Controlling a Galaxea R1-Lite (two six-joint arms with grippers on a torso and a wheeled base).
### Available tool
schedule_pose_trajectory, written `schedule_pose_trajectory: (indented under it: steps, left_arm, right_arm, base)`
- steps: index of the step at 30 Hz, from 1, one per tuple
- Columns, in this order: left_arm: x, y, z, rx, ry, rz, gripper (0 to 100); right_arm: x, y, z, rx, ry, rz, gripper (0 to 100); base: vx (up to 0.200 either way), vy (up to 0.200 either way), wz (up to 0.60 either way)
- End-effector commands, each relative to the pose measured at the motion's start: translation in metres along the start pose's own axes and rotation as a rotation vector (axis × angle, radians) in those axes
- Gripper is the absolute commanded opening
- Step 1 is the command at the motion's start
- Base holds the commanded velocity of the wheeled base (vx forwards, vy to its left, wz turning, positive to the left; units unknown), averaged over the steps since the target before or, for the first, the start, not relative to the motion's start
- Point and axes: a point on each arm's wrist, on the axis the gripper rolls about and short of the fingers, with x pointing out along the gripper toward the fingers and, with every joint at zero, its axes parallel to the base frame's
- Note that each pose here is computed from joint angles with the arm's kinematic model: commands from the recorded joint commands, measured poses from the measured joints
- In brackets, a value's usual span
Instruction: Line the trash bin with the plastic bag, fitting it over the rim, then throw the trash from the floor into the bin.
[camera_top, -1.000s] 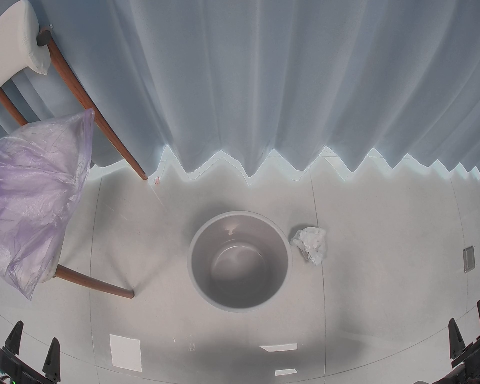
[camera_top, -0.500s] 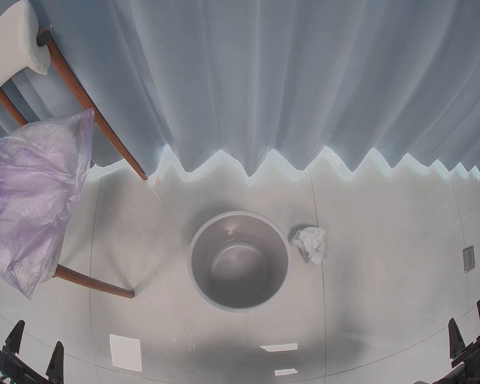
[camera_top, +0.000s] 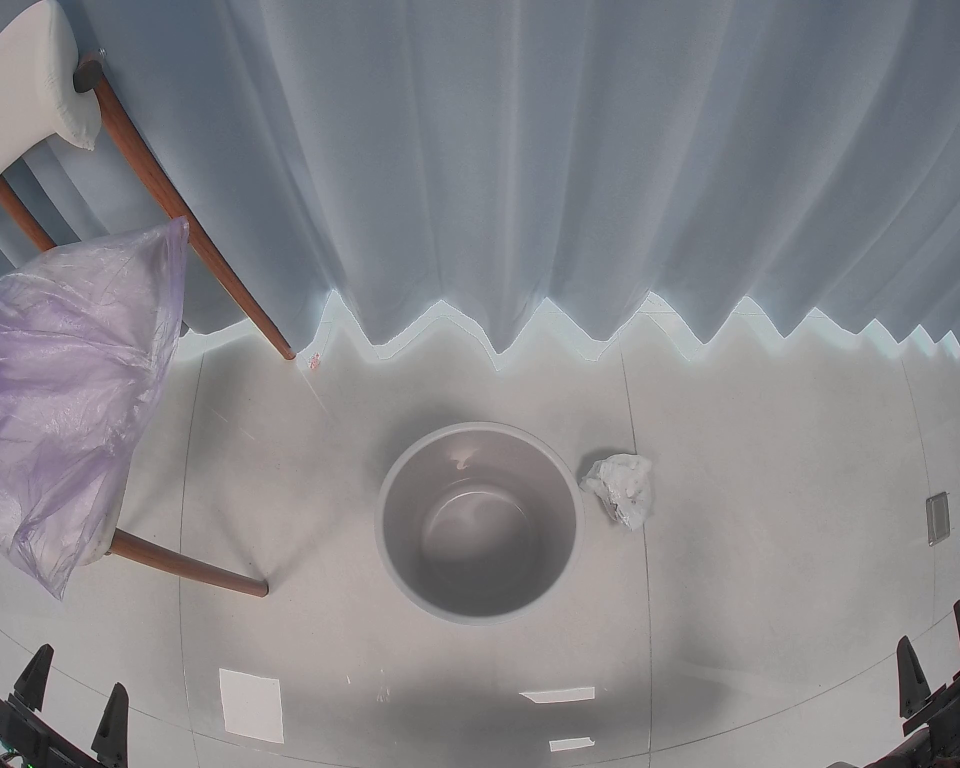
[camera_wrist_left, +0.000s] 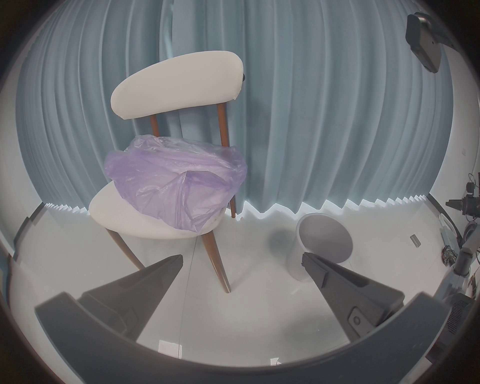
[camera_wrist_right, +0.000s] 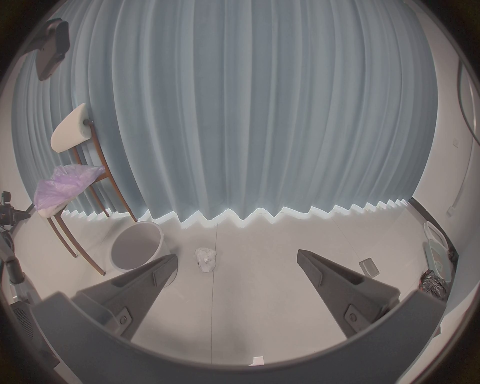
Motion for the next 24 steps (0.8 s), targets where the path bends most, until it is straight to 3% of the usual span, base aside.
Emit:
schedule_pose_trajectory:
  steps: [1,19,24]
  left_arm:
    - [-0.0003,-0.0001,-0.0042,0.001,-0.002,0.002,100]
    - [0.0001,-0.0005,-0.0031,0.033,-0.021,-0.015,100]
    - [0.0001,0.0005,-0.0032,-0.002,-0.018,0.031,100]
  right_arm:
    - [-0.0001,0.0000,-0.0052,-0.001,-0.001,0.000,100]
    - [-0.0001,0.0000,-0.0052,-0.001,-0.001,0.000,100]
    - [-0.0001,0.0000,-0.0052,-0.001,-0.001,0.000,100]
  base:
    - [0.000,0.000,0.00]
    - [0.000,0.000,0.00]
    - [0.000,0.000,0.00]
